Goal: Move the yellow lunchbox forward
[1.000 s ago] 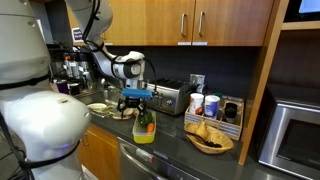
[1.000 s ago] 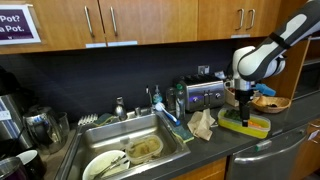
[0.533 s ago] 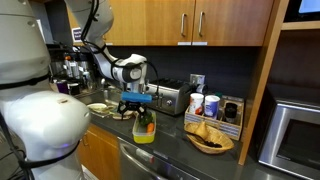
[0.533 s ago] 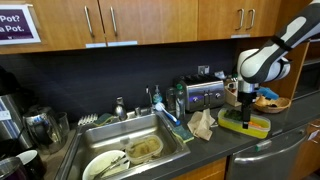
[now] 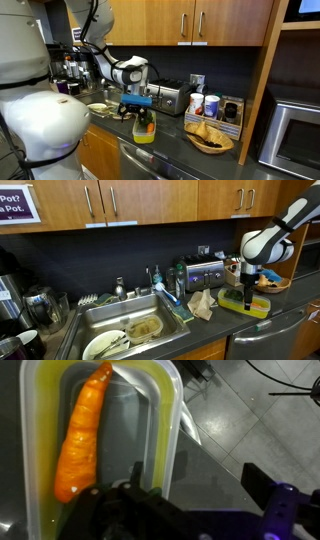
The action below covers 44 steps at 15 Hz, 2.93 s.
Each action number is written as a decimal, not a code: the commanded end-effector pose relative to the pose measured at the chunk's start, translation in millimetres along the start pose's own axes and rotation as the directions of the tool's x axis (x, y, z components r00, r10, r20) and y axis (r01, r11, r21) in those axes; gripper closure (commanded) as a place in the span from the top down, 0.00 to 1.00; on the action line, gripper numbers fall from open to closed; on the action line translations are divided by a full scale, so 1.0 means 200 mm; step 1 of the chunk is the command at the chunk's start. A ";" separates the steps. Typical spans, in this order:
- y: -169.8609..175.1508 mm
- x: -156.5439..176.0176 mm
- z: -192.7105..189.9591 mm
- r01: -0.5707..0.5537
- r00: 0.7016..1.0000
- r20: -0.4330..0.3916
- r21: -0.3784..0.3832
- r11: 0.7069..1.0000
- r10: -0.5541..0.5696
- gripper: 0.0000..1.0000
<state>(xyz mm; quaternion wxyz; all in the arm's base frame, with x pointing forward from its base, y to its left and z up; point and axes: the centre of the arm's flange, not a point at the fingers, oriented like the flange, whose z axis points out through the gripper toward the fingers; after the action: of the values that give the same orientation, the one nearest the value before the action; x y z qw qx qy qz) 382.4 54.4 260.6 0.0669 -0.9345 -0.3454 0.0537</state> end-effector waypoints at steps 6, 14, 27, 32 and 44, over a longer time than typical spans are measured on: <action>-0.02 -0.04 0.02 0.016 0.998 -0.052 -0.018 1.000 -0.017 0.69; -0.01 -0.04 0.02 0.064 0.995 -0.071 -0.039 0.997 -0.067 0.08; 0.00 -0.02 -0.01 0.066 0.993 -0.093 -0.043 0.997 -0.070 0.02; 0.06 0.00 -0.05 0.080 0.989 -0.116 -0.071 0.994 -0.088 0.02; 0.30 -0.01 -0.10 0.100 0.979 -0.164 -0.121 0.988 -0.119 0.02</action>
<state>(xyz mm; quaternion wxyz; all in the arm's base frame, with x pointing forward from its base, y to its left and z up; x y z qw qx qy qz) 411.5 14.2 272.0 0.0443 -0.9209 -0.3854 -0.0375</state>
